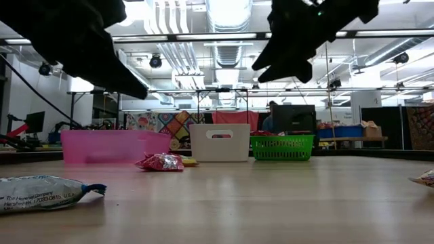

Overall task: Sort candy
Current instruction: Put the yellow candy into the white bin

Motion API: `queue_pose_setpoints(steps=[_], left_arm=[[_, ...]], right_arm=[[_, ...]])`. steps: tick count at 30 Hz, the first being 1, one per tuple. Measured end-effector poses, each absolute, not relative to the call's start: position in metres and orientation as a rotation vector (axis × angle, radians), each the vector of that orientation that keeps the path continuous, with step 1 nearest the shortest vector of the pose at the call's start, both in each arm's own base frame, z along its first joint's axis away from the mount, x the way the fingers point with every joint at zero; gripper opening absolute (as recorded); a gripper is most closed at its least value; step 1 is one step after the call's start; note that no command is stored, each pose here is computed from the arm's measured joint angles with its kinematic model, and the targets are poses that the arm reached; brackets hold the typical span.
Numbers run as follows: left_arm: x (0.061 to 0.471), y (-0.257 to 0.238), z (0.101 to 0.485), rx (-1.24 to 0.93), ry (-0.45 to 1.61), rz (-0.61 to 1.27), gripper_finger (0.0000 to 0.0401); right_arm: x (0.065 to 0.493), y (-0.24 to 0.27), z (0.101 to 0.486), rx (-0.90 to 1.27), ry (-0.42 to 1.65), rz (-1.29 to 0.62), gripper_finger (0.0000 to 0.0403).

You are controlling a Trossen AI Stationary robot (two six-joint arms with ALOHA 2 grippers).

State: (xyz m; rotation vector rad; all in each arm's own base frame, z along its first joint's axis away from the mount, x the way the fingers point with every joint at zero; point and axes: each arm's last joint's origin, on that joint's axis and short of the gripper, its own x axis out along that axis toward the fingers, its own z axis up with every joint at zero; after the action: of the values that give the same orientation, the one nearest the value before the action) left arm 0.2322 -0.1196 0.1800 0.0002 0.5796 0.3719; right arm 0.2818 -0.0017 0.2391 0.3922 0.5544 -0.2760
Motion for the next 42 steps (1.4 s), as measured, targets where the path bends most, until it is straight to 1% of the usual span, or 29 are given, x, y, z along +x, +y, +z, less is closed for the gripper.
queue_pose_setpoints(steps=[3, 10, 19, 26, 35, 42], left_arm=[[0.239, -0.124, 0.174, 0.01, 0.575, 0.366, 0.0167], [0.251, -0.131, 0.172, 0.057, 0.589, 0.359, 0.0198], [0.255, -0.133, 0.172, 0.02, 0.582, 0.371, 0.0204], [0.255, -0.133, 0.171, -0.02, 0.577, 0.383, 0.0204], [0.254, -0.133, 0.171, -0.012, 0.586, 0.385, 0.0204], [0.253, -0.132, 0.168, 0.01, 0.608, 0.388, 0.0204]], right_arm=[[0.282, 0.013, 0.24, 0.364, 0.556, -0.221, 0.0187], [0.286, 0.039, 0.249, 0.252, 0.444, -0.116, 0.0187], [0.291, 0.048, 0.218, 0.235, 0.535, -0.145, 0.0187], [0.298, 0.049, 0.198, 0.261, 0.604, -0.166, 0.0187], [0.297, 0.049, 0.199, 0.345, 0.597, -0.191, 0.0187], [0.297, 0.05, 0.199, 0.508, 0.603, -0.191, 0.0187]])
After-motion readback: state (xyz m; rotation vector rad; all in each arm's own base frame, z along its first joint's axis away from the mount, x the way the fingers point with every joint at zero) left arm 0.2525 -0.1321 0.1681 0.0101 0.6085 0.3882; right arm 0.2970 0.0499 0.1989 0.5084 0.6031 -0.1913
